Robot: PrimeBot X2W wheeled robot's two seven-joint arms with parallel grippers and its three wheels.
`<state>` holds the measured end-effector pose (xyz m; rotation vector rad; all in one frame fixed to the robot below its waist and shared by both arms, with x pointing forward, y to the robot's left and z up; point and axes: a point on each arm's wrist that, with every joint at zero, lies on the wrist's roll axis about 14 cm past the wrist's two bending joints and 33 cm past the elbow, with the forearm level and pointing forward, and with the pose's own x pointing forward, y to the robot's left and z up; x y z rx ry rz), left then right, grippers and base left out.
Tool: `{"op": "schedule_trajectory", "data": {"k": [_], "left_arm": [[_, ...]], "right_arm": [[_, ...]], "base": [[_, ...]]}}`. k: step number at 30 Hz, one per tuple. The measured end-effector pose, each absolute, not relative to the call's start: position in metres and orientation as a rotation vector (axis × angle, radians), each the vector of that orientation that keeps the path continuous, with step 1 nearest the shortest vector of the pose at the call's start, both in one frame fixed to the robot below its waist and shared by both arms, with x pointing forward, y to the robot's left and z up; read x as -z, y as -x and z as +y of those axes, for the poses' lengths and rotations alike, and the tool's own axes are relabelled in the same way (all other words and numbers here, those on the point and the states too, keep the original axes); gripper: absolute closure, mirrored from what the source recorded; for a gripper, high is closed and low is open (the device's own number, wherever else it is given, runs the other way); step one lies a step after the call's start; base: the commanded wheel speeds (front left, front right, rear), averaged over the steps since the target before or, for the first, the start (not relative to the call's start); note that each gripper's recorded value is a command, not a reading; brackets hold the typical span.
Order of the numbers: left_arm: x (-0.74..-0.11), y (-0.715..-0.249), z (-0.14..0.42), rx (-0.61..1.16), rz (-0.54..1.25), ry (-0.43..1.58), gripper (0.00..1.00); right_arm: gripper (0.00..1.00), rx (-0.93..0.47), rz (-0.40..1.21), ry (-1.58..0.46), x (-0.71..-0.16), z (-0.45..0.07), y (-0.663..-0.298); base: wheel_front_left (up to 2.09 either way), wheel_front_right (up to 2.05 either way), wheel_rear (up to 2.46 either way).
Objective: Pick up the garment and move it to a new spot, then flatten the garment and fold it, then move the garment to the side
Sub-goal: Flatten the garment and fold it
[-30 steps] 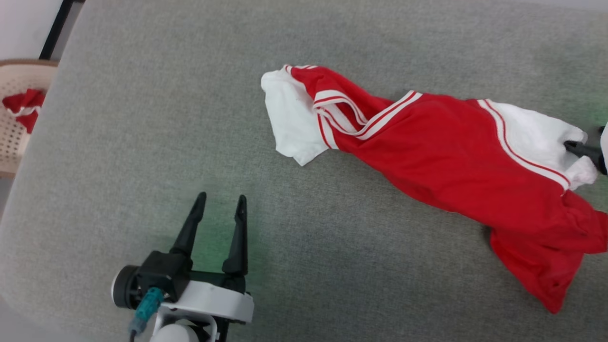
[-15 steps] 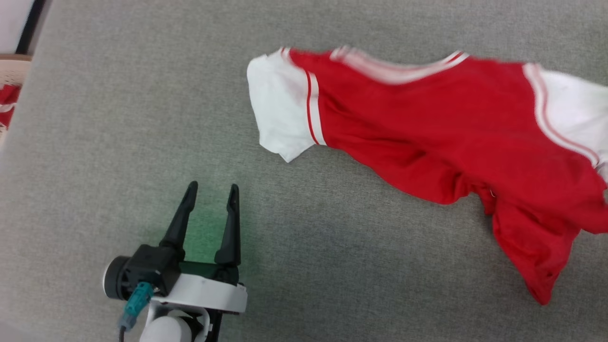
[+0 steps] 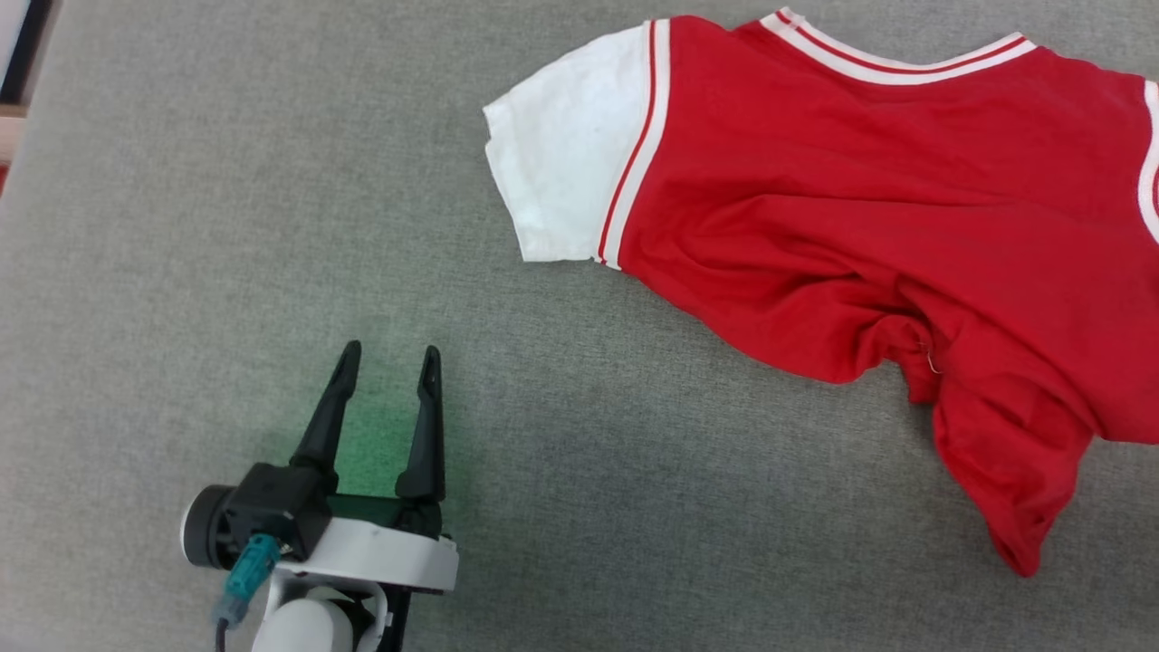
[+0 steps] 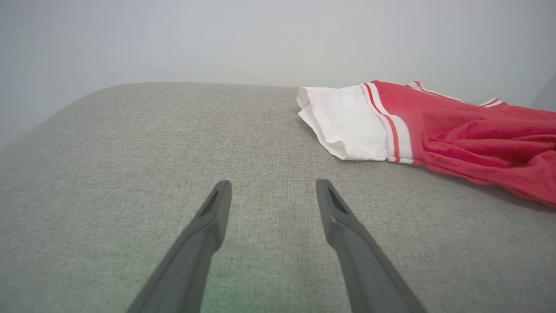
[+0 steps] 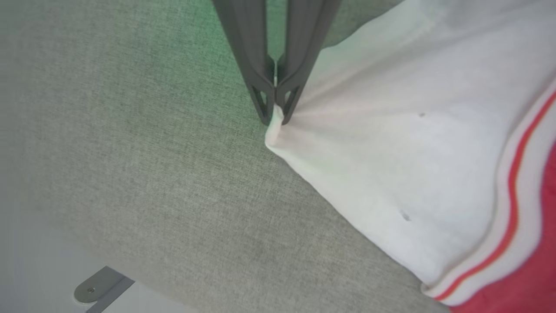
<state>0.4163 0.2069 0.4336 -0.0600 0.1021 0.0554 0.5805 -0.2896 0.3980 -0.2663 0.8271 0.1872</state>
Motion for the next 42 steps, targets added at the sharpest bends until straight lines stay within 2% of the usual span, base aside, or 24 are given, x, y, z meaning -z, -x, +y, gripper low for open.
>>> {"op": "schedule_trajectory", "data": {"k": [4, 5, 6, 7, 11, 16, 20, 23, 27, 34, 36, 42], "left_arm": [[-0.436, -0.419, 0.206, -0.044, 0.092, 0.055, 0.0], [-0.438, -0.421, 0.204, -0.034, 0.087, 0.053, 0.0], [-0.44, -0.422, 0.203, -0.027, 0.081, 0.047, 0.0], [-0.442, -0.423, 0.202, -0.016, 0.075, 0.045, 0.0], [-0.454, -0.429, 0.201, 0.024, 0.039, 0.016, 0.0], [-0.477, -0.446, 0.198, 0.106, -0.019, -0.058, 0.0], [-0.503, -0.474, 0.185, 0.205, -0.06, -0.129, 0.0], [-0.519, -0.496, 0.168, 0.288, -0.068, -0.187, 0.0], [-0.527, -0.524, 0.13, 0.449, -0.038, -0.237, 0.0], [-0.509, -0.573, 0.103, 0.57, 0.152, -0.283, 0.0], [-0.502, -0.589, 0.104, 0.565, 0.223, -0.286, 0.0], [-0.451, -0.603, 0.1, 0.571, 0.584, -0.291, 0.0]], "right_arm": [[1.0, -0.187, 0.787, 0.27, -0.401, -0.288, -0.581], [0.69, -0.191, 0.755, 0.275, -0.404, -0.287, -0.582], [0.26, -0.194, 0.719, 0.271, -0.409, -0.285, -0.585], [0.0, -0.196, 0.681, 0.268, -0.414, -0.283, -0.587], [0.0, -0.201, 0.504, 0.252, -0.44, -0.28, -0.592], [0.0, -0.188, 0.282, 0.183, -0.469, -0.281, -0.581], [0.0, -0.199, 0.206, 0.07, -0.477, -0.268, -0.561], [0.0, -0.202, 0.087, -0.036, -0.506, -0.257, -0.549], [0.0, -0.149, 0.029, -0.142, -0.502, -0.258, -0.503], [0.0, -0.037, -0.036, -0.198, -0.502, -0.264, -0.431], [0.0, -0.016, -0.05, -0.175, -0.506, -0.269, -0.42], [0.0, 0.044, -0.069, -0.117, -0.517, -0.284, -0.4]], "base": [[0.0, 0.0, 0.0], [0.0, 0.0, 0.0], [0.0, 0.0, 0.0], [0.0, 0.0, 0.0], [0.0, 0.0, 0.0], [0.0, 0.0, 0.0], [0.0, 0.0, 0.0], [0.0, 0.0, 0.0], [0.0, 0.0, 0.0], [0.0, 0.0, 0.0], [0.0, 0.0, 0.0], [0.0, 0.0, 0.0]]}}
